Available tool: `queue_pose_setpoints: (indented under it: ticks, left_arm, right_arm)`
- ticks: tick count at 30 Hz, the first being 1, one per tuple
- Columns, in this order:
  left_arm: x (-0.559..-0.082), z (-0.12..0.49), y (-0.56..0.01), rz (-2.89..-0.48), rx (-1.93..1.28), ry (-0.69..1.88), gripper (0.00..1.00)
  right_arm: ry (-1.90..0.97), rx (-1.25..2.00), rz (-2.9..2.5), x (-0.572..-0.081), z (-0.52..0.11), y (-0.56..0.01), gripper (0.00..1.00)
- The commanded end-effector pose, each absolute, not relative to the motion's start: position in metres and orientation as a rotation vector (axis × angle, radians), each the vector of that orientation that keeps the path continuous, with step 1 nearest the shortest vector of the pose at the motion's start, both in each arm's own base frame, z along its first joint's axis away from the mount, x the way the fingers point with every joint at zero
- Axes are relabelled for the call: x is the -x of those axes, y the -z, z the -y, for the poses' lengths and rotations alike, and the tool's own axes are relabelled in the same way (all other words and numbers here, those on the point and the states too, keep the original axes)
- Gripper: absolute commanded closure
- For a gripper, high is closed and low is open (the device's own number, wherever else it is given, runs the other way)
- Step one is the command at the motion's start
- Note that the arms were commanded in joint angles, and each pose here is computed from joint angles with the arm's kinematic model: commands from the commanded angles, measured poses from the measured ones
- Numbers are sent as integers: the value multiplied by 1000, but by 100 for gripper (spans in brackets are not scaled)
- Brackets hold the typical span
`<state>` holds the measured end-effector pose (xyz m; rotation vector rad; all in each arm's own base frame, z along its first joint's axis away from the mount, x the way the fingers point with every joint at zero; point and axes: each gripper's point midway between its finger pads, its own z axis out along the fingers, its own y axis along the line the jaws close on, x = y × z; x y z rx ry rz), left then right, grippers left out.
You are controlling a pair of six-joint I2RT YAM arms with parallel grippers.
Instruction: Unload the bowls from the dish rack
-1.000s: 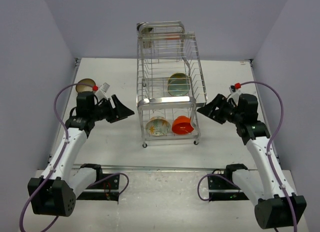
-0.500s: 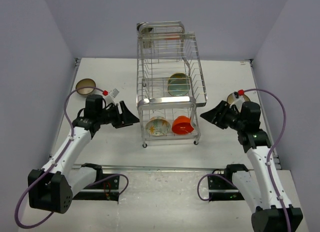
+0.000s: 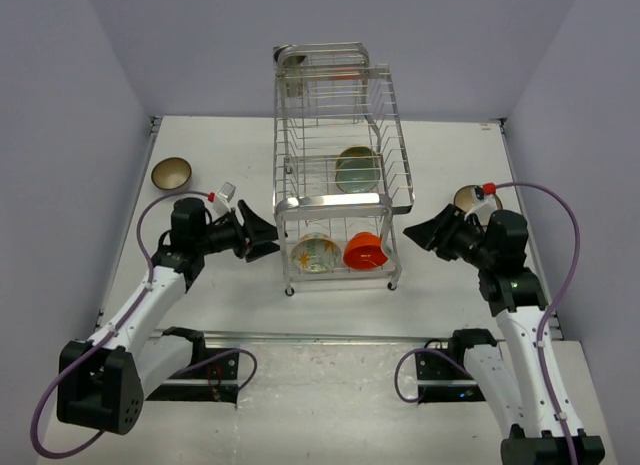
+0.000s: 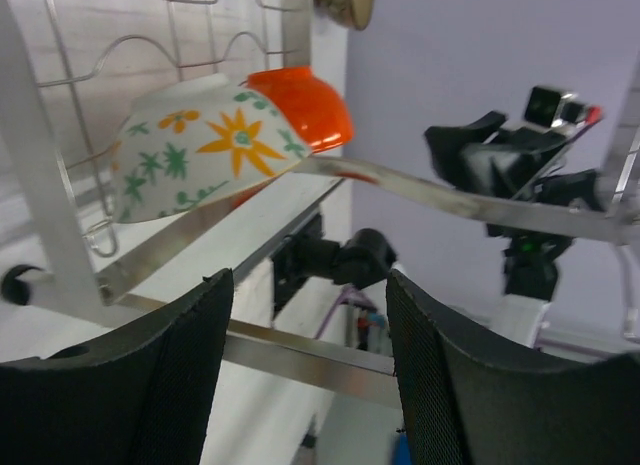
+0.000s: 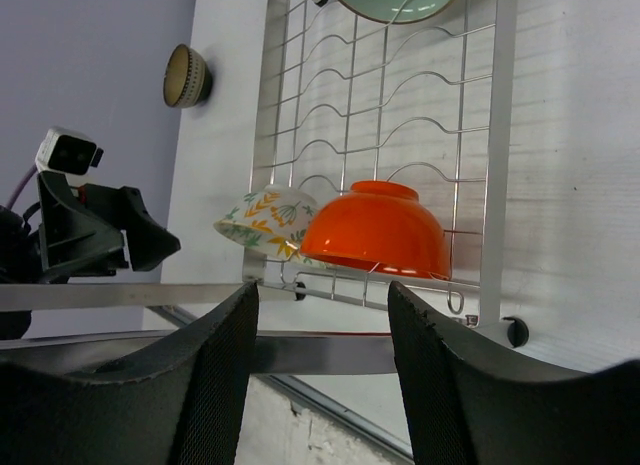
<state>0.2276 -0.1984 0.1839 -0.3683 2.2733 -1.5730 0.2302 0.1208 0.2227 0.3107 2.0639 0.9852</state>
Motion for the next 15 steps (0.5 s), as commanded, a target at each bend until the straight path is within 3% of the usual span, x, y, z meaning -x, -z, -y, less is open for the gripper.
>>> queue_pose_setpoints:
  ticks: [1, 6, 15]
  left_arm:
    - [-238, 207, -233, -2100, 515, 1757, 37]
    - [-255, 232, -261, -2092, 597, 1781, 40]
    - [-253, 261, -236, -2151, 910, 1691, 41]
  right_arm:
    - [-977, -302, -2028, -229, -119, -231, 44]
    - [-975, -293, -2001, -228, -118, -240, 44]
    - [-954, -264, -1957, -220, -116, -249, 44]
